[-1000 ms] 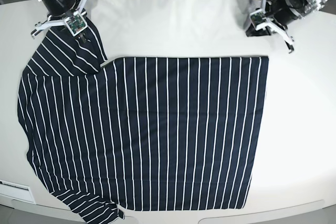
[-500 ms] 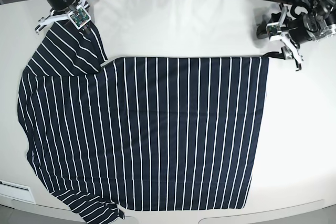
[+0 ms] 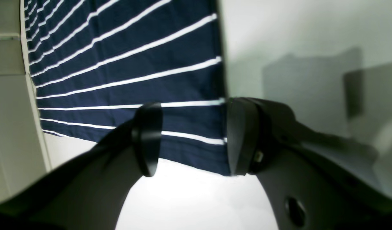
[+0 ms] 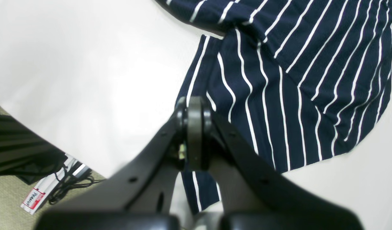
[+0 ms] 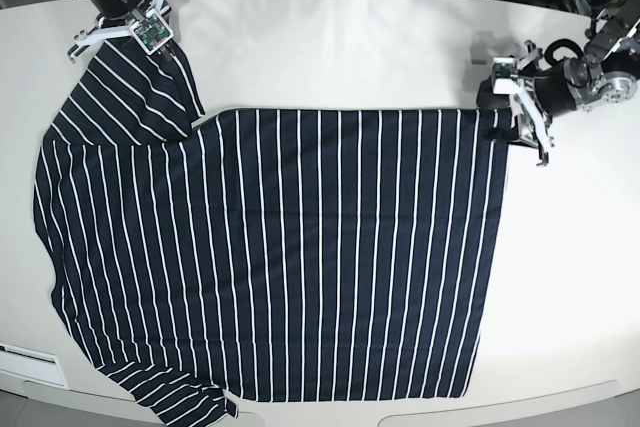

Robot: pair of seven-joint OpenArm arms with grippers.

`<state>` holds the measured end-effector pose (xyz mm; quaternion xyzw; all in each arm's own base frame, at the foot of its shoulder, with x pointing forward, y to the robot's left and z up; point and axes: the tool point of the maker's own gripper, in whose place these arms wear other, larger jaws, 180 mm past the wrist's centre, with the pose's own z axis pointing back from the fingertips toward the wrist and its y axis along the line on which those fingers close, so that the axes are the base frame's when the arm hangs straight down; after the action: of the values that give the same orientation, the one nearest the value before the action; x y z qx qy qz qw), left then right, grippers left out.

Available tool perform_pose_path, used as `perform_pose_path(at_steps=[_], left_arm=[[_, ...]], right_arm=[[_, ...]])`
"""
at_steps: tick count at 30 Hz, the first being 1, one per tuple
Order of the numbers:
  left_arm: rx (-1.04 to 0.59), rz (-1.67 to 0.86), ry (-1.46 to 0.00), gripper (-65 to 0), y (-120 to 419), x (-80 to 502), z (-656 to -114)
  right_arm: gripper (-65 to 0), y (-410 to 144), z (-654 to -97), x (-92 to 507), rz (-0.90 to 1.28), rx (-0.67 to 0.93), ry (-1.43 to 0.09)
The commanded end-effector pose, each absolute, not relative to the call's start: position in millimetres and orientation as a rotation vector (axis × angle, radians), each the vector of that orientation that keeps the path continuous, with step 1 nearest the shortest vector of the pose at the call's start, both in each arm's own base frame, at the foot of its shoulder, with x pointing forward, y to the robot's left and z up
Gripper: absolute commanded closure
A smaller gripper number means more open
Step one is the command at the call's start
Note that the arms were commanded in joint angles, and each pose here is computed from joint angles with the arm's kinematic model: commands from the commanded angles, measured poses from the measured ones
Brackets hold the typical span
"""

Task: Fold the T-shirt properly
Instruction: 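Lower both grippers and pinch the shirt at the shoulder edges, then lift the shoulder edges with both grippers and pull them toward the robot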

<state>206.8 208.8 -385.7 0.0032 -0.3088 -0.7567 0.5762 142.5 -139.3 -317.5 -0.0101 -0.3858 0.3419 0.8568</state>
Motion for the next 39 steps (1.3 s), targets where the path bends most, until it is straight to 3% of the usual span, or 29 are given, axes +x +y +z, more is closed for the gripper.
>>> perform_pose_path(at_steps=[1,13,15,16,17,18,21,23,31,37,39], left_arm=[[0.055,-1.818,-0.555,-33.9,235.9,194.6,-405.0],[0.039,-1.833,-0.575,-33.8,218.5,207.1,-420.9],[0.038,-1.831,-0.578,-25.9,216.7,207.3,-421.5],[0.038,-1.831,-0.578,-17.1,216.5,207.4,-421.6],[0.041,-1.83,-0.58,-6.6,216.4,207.9,-421.6],[0.052,-1.826,-0.592,0.0,215.9,210.2,-420.7],[0.073,-1.82,-0.605,0.0,216.5,213.8,-419.4],[0.074,-1.801,-0.603,0.0,217.2,214.6,-419.4],[0.06,-1.786,-0.615,0.0,213.3,214.5,-419.4],[0.058,-1.785,-0.615,0.0,212.5,214.3,-419.8],[0.058,-1.785,-0.616,0.0,212.3,214.3,-419.8]], right_arm=[[0.0,-138.7,-310.9,145.0,0.725,-0.026,-0.835],[0.0,-135.4,-312.0,142.8,0.726,-0.014,-0.832],[0.0,-138.3,-310.9,145.1,0.706,-0.028,-0.839],[-0.7,-139.3,-310.5,145.9,0.702,-0.034,-0.842],[-4.6,-140.0,-310.5,146.0,0.705,-0.04,-0.842],[-9.1,-141.7,-310.6,146.5,0.717,-0.056,-0.842],[-24.8,-152.5,-316.1,145.2,0.763,-0.132,-0.801],[-30.1,-159.5,-321.0,144.5,0.75,-0.157,-0.781],[-30.3,-201.7,-379.8,137.2,0.713,-0.22,-0.623],[-30.2,-213.1,-391.2,147.9,0.701,-0.239,-0.612],[-23.8,-210.8,-388.6,151.7,0.699,-0.234,-0.643]])
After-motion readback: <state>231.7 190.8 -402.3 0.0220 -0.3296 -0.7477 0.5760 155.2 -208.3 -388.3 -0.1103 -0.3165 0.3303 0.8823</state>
